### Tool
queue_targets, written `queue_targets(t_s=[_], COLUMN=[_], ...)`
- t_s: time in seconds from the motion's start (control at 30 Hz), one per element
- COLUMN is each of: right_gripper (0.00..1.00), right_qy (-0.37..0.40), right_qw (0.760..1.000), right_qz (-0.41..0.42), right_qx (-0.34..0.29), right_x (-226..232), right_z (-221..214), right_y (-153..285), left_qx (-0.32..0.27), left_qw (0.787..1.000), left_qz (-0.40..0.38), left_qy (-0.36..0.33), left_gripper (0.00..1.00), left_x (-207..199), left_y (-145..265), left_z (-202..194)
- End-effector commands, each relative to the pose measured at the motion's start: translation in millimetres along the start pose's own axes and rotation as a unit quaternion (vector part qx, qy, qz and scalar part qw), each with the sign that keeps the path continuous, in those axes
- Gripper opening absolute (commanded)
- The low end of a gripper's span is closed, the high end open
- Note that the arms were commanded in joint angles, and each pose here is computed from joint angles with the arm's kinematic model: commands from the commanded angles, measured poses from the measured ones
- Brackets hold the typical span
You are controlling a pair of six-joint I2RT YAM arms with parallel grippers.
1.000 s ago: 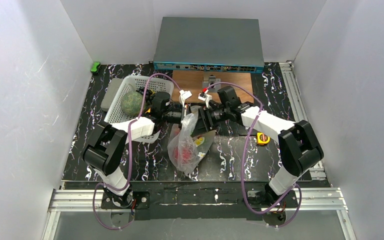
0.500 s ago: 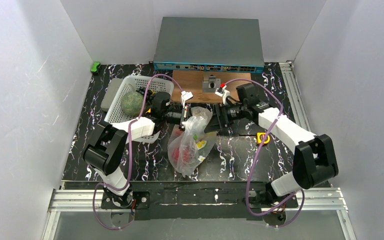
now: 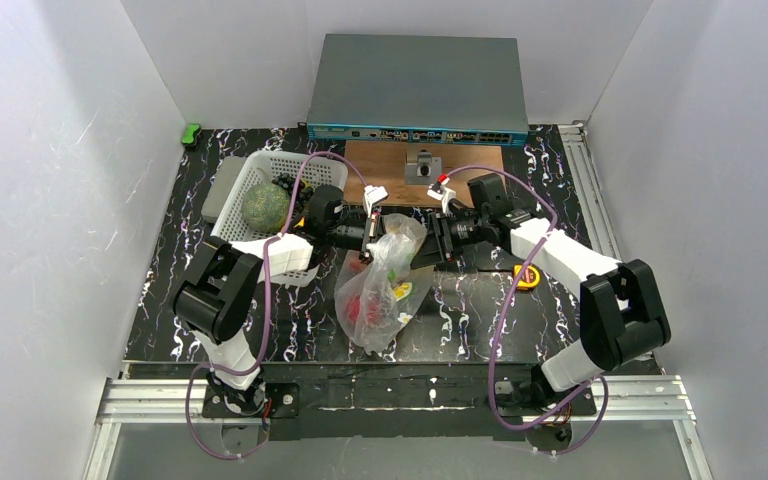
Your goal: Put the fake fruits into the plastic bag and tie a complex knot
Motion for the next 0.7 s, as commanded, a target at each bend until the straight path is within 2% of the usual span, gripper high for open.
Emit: queue_targets(t_s=[0.0,0.17,0.3,0.57,0.67], right_gripper=[0.36,0.37,0.43,0.47,0.54], right_qy=[0.043,0.052,0.062,0.056,0.067], right_qw=[0.998,0.996,0.995,0.996,0.996], right_qz=[0.034,0.046,0.052,0.059,0.051], right_qx=[-0.032,-0.052,-0.059,-0.031,-0.016], right_x=[23.6,36.8,44.3,36.2,33.0], right_z=[27.7,46.8,56.4,29.0,17.0], right_y=[-9.3,-13.7,-15.5,-31.3,-23.2], left_qx=[0.01,0.025,0.033,0.025,0.019], left_qw=[0.999,0.999,0.999,0.998,0.999], left_qz=[-0.018,-0.025,-0.027,-0.04,-0.036], left_qy=[-0.028,-0.025,-0.024,-0.03,-0.029], left_gripper=[0.0,0.0,0.0,0.0,0.0], left_x=[-13.0,-13.1,-13.2,-19.2,-19.6], left_y=[1.0,-2.3,-4.5,-8.2,-5.7], left_z=[2.3,-5.2,-11.0,-1.5,1.1])
Point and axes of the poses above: each gripper's point midway between its finger pads, its own y axis back along the fingers, its own x axis along the line the jaws close on, z = x × y, the point moved 4 cm from there along y, back along the fingers, and after that the axes turned 2 degrees about -y, right-handed, at the moved point
